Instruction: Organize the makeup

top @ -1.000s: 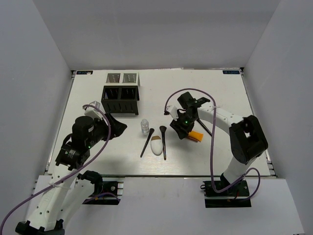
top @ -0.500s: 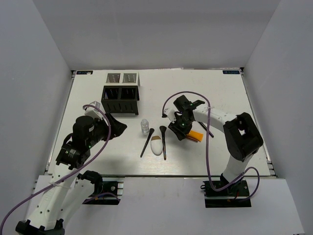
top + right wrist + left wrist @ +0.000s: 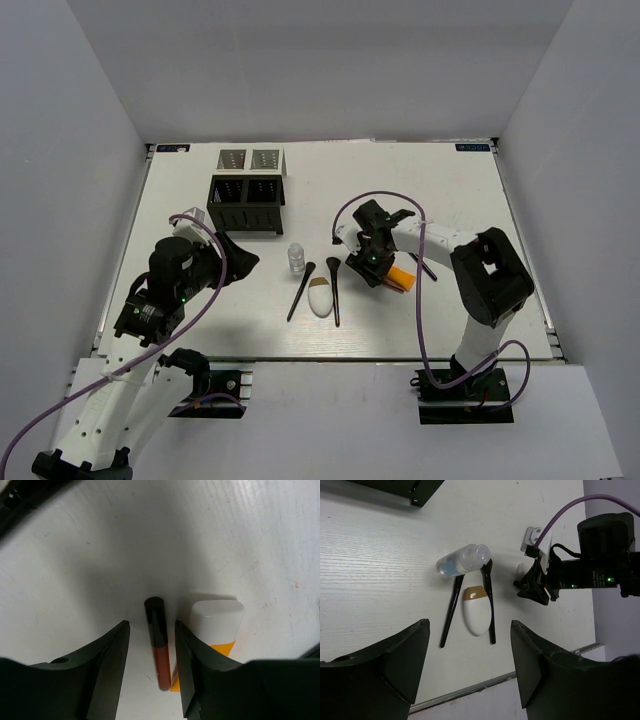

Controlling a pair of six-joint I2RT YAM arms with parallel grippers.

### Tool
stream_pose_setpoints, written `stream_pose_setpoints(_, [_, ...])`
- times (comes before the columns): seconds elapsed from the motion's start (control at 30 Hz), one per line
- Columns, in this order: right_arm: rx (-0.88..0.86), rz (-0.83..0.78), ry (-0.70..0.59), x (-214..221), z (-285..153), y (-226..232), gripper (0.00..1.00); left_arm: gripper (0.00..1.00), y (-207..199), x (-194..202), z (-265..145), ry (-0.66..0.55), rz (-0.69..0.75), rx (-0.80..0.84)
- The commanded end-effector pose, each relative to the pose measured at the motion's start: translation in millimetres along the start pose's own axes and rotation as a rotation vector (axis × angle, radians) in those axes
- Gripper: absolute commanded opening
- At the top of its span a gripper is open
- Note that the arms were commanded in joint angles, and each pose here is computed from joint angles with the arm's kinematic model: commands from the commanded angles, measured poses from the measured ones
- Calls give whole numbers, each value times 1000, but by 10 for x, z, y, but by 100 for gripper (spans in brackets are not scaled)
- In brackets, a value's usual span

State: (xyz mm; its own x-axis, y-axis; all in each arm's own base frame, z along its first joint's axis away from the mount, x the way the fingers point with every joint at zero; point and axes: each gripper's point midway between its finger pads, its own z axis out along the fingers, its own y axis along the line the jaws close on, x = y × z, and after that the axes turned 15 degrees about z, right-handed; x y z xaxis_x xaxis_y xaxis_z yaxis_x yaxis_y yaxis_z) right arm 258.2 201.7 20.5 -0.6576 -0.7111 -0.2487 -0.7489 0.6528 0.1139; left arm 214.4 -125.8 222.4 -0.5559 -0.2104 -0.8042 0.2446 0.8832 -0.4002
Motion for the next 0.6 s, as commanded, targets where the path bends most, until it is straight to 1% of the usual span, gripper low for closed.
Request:
stream_pose_setpoints(0.0, [35,-18,24,78,80,-38,48,75,23,31,9,5,-3,-7])
stream_pose_setpoints(0.1, [41,-28,43,163,126,-32,47,75,29,24,11,6,-2,-13])
stream_pose_setpoints(0.17, [55,-38,53,203,147,-47,44,75,25,22,7,7,-2,-11])
stream_pose_setpoints(0.23, [56,-50,65,252,181,-25,35,76,32,31,10,9,-2,-14])
stream_pose_setpoints(0.27, [50,-54,64,258,180,-15,25,75,31,17,6,5,-2,-15])
stream_pose_setpoints(0.33, [24,-64,66,245,152,34,15,75,32,20,-1,6,-2,-16])
stream_pose_setpoints(0.37, [-2,-81,50,201,111,87,8,75,29,15,-7,6,-2,-16])
stream_pose_setpoints(0.4, [-22,-86,44,175,65,117,5,75,30,20,-11,8,-2,-17])
stream_pose_setpoints(0.47, [-73,-113,-40,-124,-153,189,0,75,39,30,-15,11,-3,-21])
stream_pose_setpoints(0.5, [-96,-121,-49,-188,-259,231,0,75,43,34,-25,12,-1,-23])
stream_pose_setpoints(0.53, [-116,-150,-147,-526,-506,282,0,75,42,35,-29,13,-3,-24])
stream_pose_setpoints(0.57, [-128,-179,-196,-690,-645,315,0,75,43,38,-36,13,-2,-24])
